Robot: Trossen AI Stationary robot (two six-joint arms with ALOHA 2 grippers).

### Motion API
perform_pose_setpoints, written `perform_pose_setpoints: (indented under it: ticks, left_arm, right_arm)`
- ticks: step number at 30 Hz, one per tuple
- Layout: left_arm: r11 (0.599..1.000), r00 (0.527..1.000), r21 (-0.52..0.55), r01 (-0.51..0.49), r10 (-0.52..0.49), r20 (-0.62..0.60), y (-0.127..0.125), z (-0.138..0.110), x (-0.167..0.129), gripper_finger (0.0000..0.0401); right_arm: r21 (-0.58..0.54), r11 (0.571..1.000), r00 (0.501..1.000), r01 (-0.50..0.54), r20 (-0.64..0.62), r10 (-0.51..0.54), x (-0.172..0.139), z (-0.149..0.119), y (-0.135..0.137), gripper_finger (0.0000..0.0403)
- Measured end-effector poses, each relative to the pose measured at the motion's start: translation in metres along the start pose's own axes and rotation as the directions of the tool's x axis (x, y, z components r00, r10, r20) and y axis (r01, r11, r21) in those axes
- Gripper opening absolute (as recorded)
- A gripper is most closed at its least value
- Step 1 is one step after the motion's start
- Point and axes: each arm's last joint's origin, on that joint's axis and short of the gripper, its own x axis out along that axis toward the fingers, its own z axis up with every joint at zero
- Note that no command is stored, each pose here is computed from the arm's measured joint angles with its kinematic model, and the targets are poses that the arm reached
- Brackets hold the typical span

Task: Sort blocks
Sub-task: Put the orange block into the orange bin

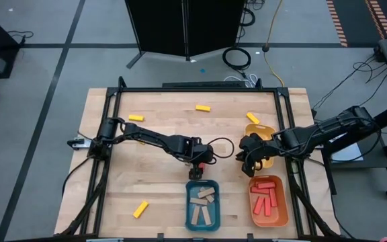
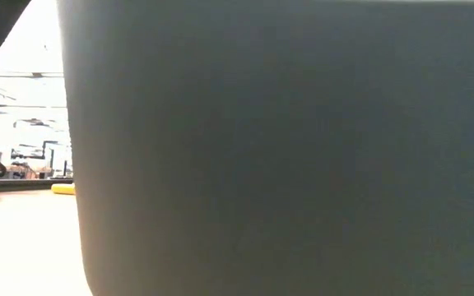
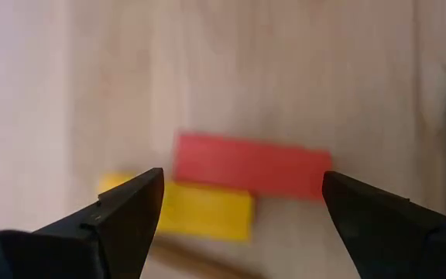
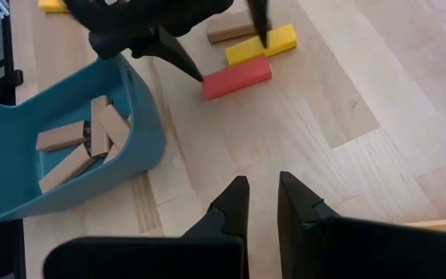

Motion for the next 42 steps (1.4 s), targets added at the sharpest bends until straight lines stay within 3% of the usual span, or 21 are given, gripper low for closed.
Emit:
perform_pose_setpoints:
  ticks: [4, 11, 22, 42]
  left_arm:
    - [1.0, 0.998, -0.009, 0.028, -0.028, -0.06, -0.001, -0.006, 0.004, 0.035]
    - [0.999, 0.999, 0.013, 0.029, -0.029, -0.038, -0.005, -0.004, 0.008, 0.035]
    - [0.976, 0.998, 0.209, -0.063, 0.06, 0.02, -0.003, 0.007, 0.003, 0.035]
    - [0.99, 0.998, 0.135, -0.035, 0.027, 0.056, 0.015, 0.011, 0.008, 0.035]
  right_arm:
    - [0.014, 1.0, 1.0, -0.001, -0.002, 0.001, 0.0, 0.002, -0.002, 0.0]
    - [0.035, 0.999, 1.0, -0.016, 0.012, 0.015, 0.001, 0.008, -0.006, 0.0]
    - [0.065, 0.997, 0.999, -0.038, -0.001, 0.038, 0.002, 0.01, -0.008, 0.0]
    - [0.109, 0.993, 0.998, -0.053, 0.046, 0.048, -0.009, 0.015, -0.013, 0.0]
